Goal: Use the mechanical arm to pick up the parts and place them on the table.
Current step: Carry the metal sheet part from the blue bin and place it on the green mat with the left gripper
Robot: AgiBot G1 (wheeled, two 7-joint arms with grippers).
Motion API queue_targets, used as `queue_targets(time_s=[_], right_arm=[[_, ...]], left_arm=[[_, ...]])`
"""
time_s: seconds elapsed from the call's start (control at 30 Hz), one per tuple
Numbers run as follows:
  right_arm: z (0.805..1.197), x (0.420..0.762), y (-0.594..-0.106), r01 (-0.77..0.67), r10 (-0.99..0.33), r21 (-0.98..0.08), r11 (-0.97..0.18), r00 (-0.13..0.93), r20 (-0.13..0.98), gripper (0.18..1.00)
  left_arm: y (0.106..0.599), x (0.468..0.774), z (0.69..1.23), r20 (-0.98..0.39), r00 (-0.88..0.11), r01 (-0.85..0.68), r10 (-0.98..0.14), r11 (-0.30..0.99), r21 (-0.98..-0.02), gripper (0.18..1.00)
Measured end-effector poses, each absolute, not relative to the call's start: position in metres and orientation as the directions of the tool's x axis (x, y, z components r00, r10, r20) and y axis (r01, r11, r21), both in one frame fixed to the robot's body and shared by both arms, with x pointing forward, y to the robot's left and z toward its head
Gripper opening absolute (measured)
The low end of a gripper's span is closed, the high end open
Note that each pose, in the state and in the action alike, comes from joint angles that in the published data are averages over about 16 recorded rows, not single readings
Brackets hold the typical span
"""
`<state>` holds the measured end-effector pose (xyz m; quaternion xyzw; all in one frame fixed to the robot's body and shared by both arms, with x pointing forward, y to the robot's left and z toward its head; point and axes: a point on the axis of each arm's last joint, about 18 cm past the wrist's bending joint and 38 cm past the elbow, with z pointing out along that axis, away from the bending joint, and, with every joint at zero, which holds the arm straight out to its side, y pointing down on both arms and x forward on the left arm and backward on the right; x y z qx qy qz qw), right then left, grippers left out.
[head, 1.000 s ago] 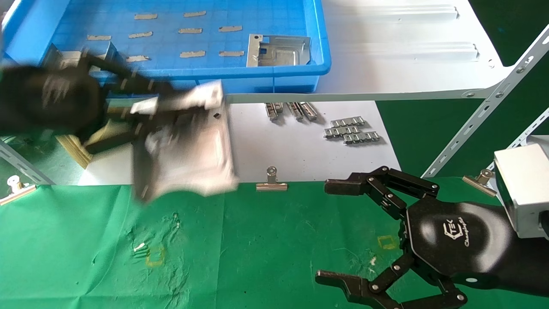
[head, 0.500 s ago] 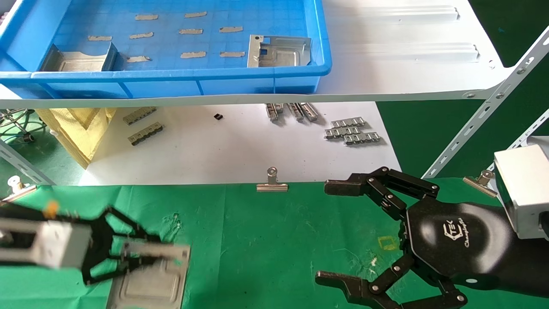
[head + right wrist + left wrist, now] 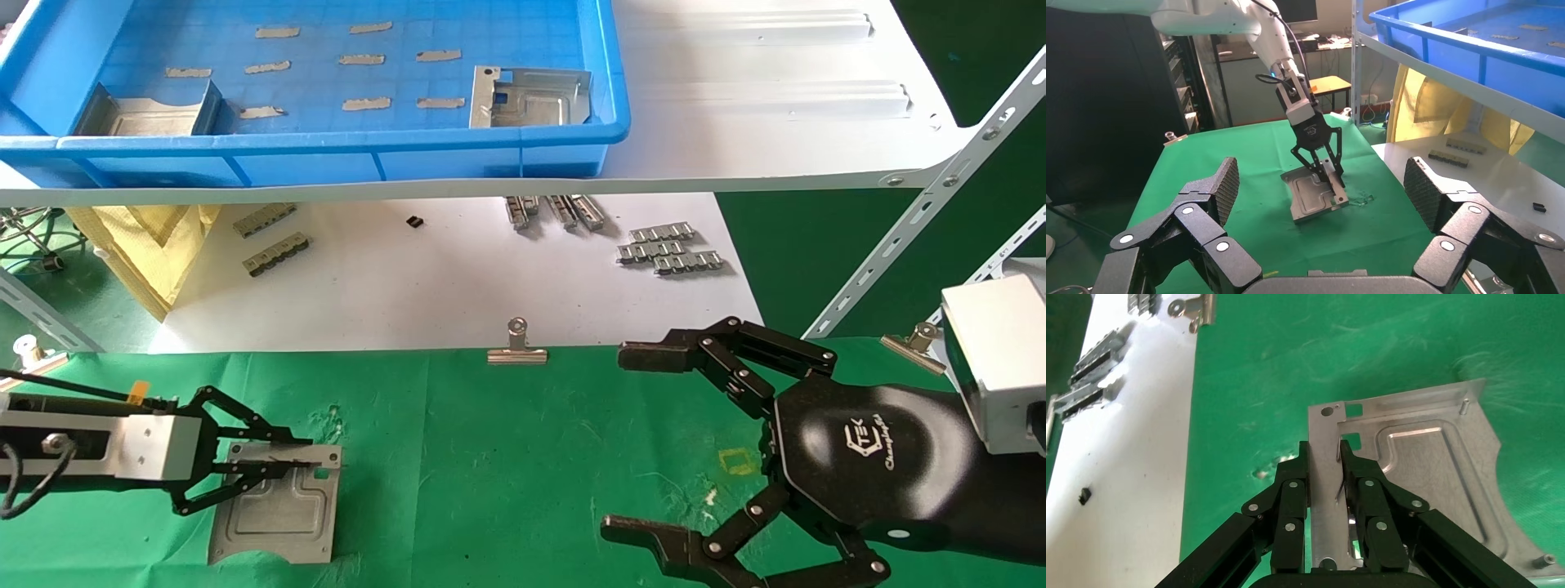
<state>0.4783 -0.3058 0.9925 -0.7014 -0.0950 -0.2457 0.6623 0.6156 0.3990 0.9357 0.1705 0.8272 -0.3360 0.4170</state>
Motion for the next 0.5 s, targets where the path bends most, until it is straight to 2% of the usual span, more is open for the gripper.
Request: queue_targets(time_s=[0.23, 0.5], right_arm=[[0.992, 0.478, -0.306, 0.459, -0.192, -0.882, -0.105, 0.861, 0.470, 1.001], [0.992, 0.478, -0.306, 0.459, -0.192, -0.882, -0.105, 0.861, 0.470, 1.001]], left_arm=[[0.403, 0.618, 0.942, -0.800, -0.592, 0.540, -0.097, 0.690, -0.483, 0.310], [0.402, 0.610, 0.950, -0.741, -0.617, 0.520, -0.264, 0.570, -0.636, 0.394]])
